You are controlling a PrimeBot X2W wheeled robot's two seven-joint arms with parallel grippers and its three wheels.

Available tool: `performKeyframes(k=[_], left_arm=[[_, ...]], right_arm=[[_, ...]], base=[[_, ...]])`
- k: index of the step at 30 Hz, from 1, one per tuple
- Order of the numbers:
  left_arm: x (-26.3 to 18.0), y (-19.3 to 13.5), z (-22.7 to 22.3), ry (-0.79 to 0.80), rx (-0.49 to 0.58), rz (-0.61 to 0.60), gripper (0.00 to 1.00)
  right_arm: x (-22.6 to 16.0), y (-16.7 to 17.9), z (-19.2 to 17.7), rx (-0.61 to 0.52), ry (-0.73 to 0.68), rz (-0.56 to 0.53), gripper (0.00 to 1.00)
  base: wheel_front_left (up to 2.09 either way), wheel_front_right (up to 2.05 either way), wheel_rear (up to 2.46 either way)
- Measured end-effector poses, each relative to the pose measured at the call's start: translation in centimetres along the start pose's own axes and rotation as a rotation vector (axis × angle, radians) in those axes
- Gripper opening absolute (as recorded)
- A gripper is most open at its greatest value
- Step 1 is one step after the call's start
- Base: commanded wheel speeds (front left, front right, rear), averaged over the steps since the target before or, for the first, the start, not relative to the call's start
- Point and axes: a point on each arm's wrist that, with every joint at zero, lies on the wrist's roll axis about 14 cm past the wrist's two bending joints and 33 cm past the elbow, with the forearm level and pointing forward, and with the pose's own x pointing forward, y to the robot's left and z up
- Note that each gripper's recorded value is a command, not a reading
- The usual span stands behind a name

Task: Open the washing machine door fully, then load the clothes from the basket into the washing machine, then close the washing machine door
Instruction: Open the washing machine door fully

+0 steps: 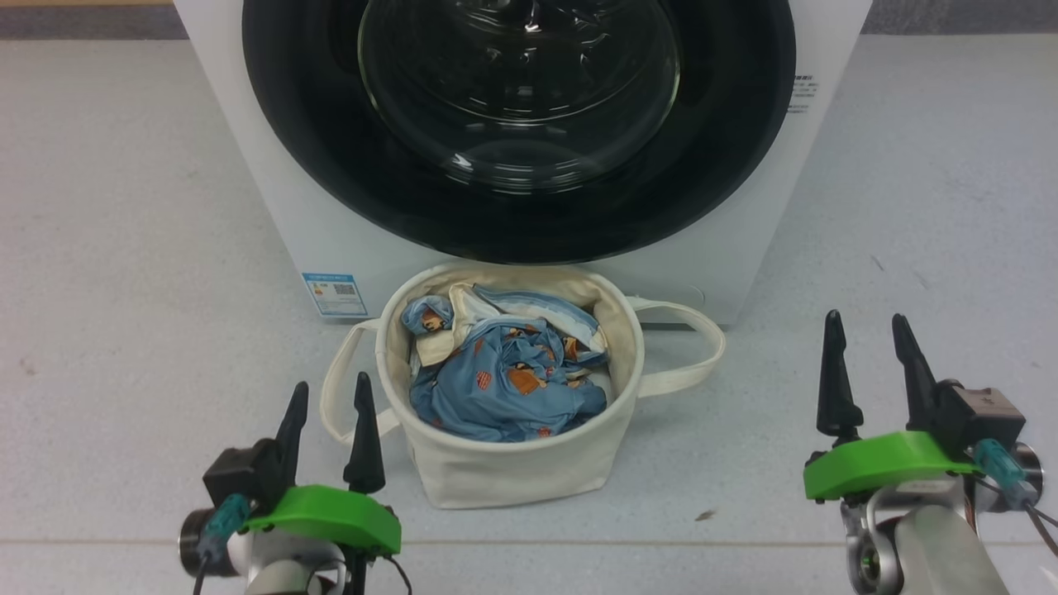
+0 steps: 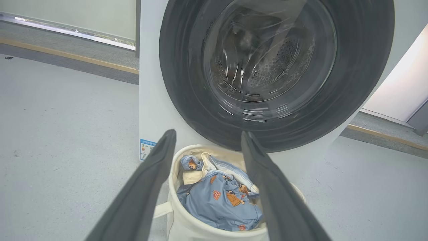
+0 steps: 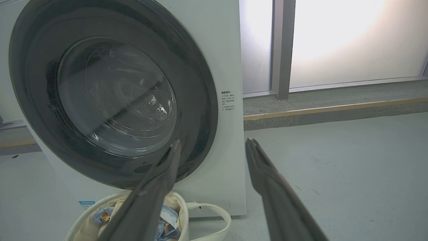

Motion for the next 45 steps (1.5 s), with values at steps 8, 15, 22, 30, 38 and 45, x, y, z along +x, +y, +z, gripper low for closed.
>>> performKeyframes(k=[8,15,22,30,38,45], left_arm=[[-0.1,0.2,-0.3,0.010,0.010,0.003,1.00],[-0.3,0.2,-0.6,0.019,0.029,-0.001,1.00],[-0.1,0.1,0.4,-0.014,0.025,0.005,1.00],[0.1,-0.1,1.4,-0.048,0.039,0.004,1.00],[0.1,-0.6,0.7,-0.028,0.042,-0.018,1.00],[-0.1,-2.4,-0.9,0.016,0.044,-0.101,1.00]], right_arm=[[0.0,0.3,-0.1,0.003,0.004,0.008,1.00],[0.0,0.5,0.0,0.002,0.001,0.014,1.00],[0.0,0.5,-0.1,0.008,0.004,0.012,1.00],[0.0,0.4,-0.4,0.008,0.012,0.011,1.00],[0.1,0.2,-0.9,0.018,0.024,0.003,1.00],[0.2,-0.3,-0.9,0.018,0.022,-0.010,1.00]], base=[[1.48,0.51,-1.99],[1.40,1.02,-2.42],[0.73,1.64,-2.37],[0.81,0.84,-1.65],[0.21,0.21,-0.41],[0.00,0.00,0.00]])
